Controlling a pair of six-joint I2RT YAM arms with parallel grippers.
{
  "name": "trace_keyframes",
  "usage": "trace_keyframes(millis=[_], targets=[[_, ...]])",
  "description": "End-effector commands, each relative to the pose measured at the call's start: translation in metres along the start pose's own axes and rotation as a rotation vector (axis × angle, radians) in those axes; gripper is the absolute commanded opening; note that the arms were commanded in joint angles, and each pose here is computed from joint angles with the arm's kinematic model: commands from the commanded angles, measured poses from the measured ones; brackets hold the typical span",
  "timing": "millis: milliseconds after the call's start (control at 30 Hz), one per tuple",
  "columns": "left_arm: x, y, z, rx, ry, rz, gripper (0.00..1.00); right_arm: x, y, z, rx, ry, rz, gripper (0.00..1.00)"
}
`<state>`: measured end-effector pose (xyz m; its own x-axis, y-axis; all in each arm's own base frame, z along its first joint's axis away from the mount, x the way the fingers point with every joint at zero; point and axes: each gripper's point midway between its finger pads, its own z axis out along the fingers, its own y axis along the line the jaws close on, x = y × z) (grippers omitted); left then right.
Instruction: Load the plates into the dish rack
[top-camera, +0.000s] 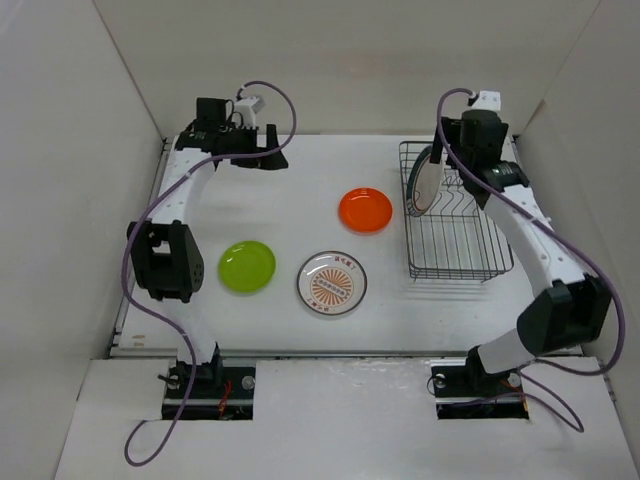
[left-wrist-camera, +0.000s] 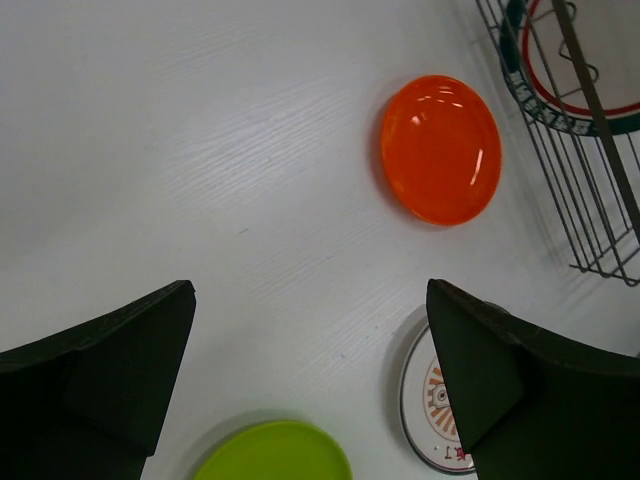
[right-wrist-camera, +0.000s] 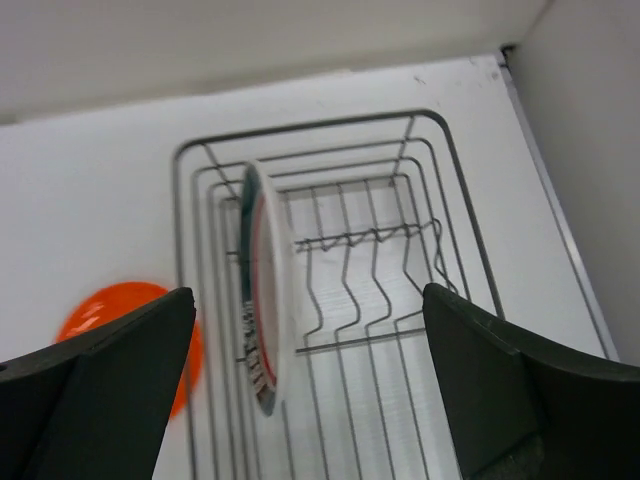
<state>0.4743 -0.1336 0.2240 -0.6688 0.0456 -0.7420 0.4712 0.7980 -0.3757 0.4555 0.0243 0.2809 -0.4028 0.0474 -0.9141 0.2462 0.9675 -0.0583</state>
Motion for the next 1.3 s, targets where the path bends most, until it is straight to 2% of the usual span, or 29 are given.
trace_keyframes(millis=[0, 33, 100, 133, 167, 367, 600, 767, 867, 1033, 1067, 1200, 1267], targets=[[0.010, -0.052, 0.030, 0.207, 0.076, 0.068, 1.00, -0.049, 0.021, -0.051, -0.206, -0.160, 0.079, 1.00], [0.000, -0.062, 0.034, 0.237, 0.070, 0.084, 1.00, -0.052, 0.028, -0.061, -0.273, -0.179, 0.081, 1.00], [0.020, -0.073, 0.061, 0.314, 0.153, 0.060, 1.00, -0.050, 0.045, -0.091, -0.438, -0.208, 0.076, 1.00], [0.006, -0.075, 0.064, 0.328, 0.130, 0.076, 1.00, -0.055, 0.048, -0.102, -0.480, -0.243, 0.080, 1.00], [0.019, -0.075, 0.083, 0.362, 0.173, 0.043, 1.00, -0.052, 0.050, -0.119, -0.541, -0.263, 0.076, 1.00], [0.028, -0.066, 0.127, 0.378, 0.195, -0.018, 0.99, -0.050, 0.057, -0.173, -0.696, -0.321, 0.069, 1.00], [0.046, -0.068, 0.155, 0.393, 0.220, -0.038, 0.97, -0.027, 0.052, -0.190, -0.729, -0.281, 0.078, 0.99], [0.069, -0.072, 0.176, 0.402, 0.269, -0.081, 0.90, -0.012, 0.053, -0.191, -0.735, -0.242, 0.081, 0.98], [0.074, -0.079, 0.185, 0.400, 0.275, -0.071, 0.88, -0.015, 0.051, -0.198, -0.741, -0.253, 0.105, 0.98], [0.084, -0.075, 0.201, 0.377, 0.289, -0.119, 0.76, -0.012, 0.052, -0.203, -0.749, -0.239, 0.112, 0.98], [0.084, -0.075, 0.201, 0.376, 0.291, -0.130, 0.76, -0.009, 0.055, -0.204, -0.757, -0.229, 0.108, 0.98], [0.091, -0.083, 0.208, 0.377, 0.302, -0.117, 0.67, -0.008, 0.050, -0.209, -0.748, -0.227, 0.118, 0.96], [0.098, -0.086, 0.212, 0.373, 0.314, -0.114, 0.60, -0.003, 0.049, -0.209, -0.745, -0.214, 0.117, 0.96]])
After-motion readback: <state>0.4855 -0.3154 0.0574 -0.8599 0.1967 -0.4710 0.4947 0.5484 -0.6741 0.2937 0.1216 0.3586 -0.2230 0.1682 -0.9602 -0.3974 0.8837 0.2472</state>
